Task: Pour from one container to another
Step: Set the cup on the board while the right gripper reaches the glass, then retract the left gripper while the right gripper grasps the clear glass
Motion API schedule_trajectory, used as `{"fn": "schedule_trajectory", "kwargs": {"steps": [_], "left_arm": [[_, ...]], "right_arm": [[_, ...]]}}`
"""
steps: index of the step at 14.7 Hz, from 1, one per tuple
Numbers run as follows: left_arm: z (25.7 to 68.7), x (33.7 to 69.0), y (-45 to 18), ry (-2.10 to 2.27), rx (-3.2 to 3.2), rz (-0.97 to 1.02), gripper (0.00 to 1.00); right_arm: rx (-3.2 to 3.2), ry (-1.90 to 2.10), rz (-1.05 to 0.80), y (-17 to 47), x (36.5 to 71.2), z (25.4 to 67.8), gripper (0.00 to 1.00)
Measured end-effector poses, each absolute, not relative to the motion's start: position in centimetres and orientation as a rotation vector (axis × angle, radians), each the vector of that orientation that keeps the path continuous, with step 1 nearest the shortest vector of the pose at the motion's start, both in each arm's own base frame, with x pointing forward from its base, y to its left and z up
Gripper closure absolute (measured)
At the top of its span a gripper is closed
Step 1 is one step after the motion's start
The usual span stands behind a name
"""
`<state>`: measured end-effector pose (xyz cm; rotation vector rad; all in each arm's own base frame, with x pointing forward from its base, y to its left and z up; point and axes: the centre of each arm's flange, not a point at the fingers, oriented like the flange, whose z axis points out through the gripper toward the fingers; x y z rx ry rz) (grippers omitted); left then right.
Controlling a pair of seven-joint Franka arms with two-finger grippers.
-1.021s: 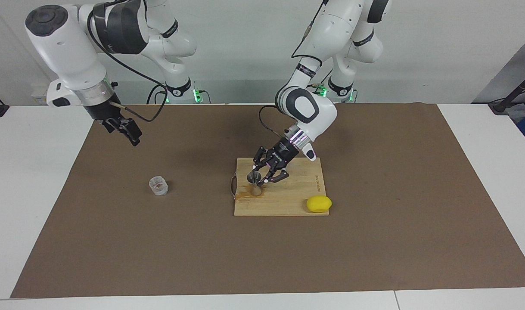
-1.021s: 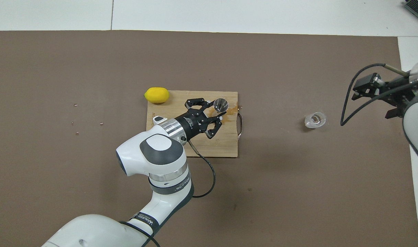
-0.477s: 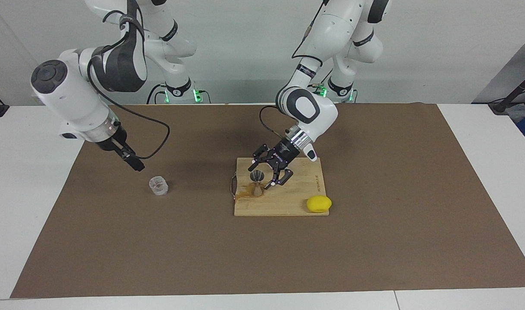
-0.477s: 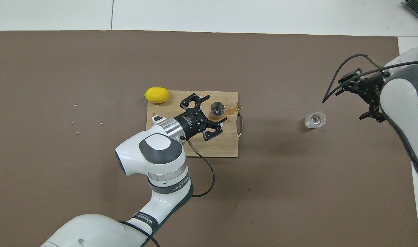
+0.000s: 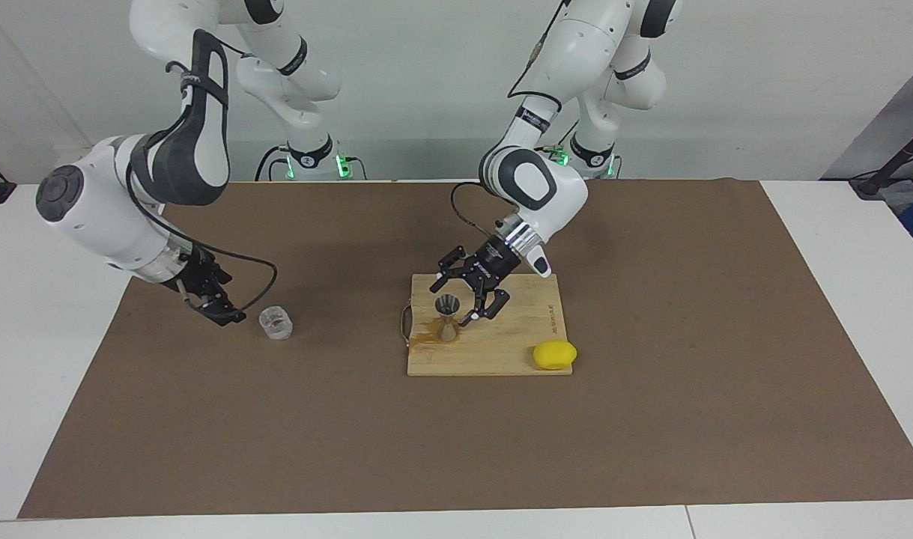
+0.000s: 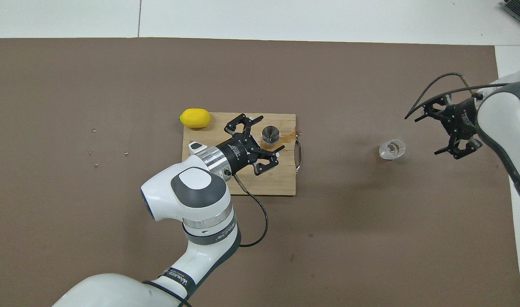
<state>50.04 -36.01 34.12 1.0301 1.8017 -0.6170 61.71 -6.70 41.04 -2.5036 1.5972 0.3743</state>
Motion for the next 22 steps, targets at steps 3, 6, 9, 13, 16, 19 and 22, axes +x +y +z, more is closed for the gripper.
{"fn": "schedule_trajectory", "kwargs": {"steps": [3,6,9,13,16,19,22], "left_arm": [[36.9,48.3,-35.1,1.779,1.033,-0.600,0.00],[38.0,47.8,-34.3,1.745,1.088,-0.571,0.00],[38.8,49.7,-32.6,1.671,1.155,-0.567,0.00],[39.9,53.2,-28.6,1.552,1.293,-0.550,0.00],[40.4,55.0,-25.6,1.431,1.520,-0.534,0.00],[41.5,56.4,-21.7,1.297,1.804,-0.524,0.00],[43.2,57.5,-18.6,1.205,2.065,-0.430,0.00]], "right_arm": [[-2.411,1.642,0.427,-7.7,60.9,38.6,0.00],[-2.341,1.687,0.443,-8.4,60.0,36.2,0.00],[-2.276,1.727,0.471,-9.4,59.3,34.5,0.00],[-2.198,1.735,0.543,-11.9,58.6,31.2,0.00],[-2.136,1.720,0.593,-13.4,58.3,28.3,0.00],[-2.061,1.730,0.603,-13.2,58.6,26.7,0.00],[-2.018,1.724,0.624,-12.2,58.9,26.1,0.00]]}}
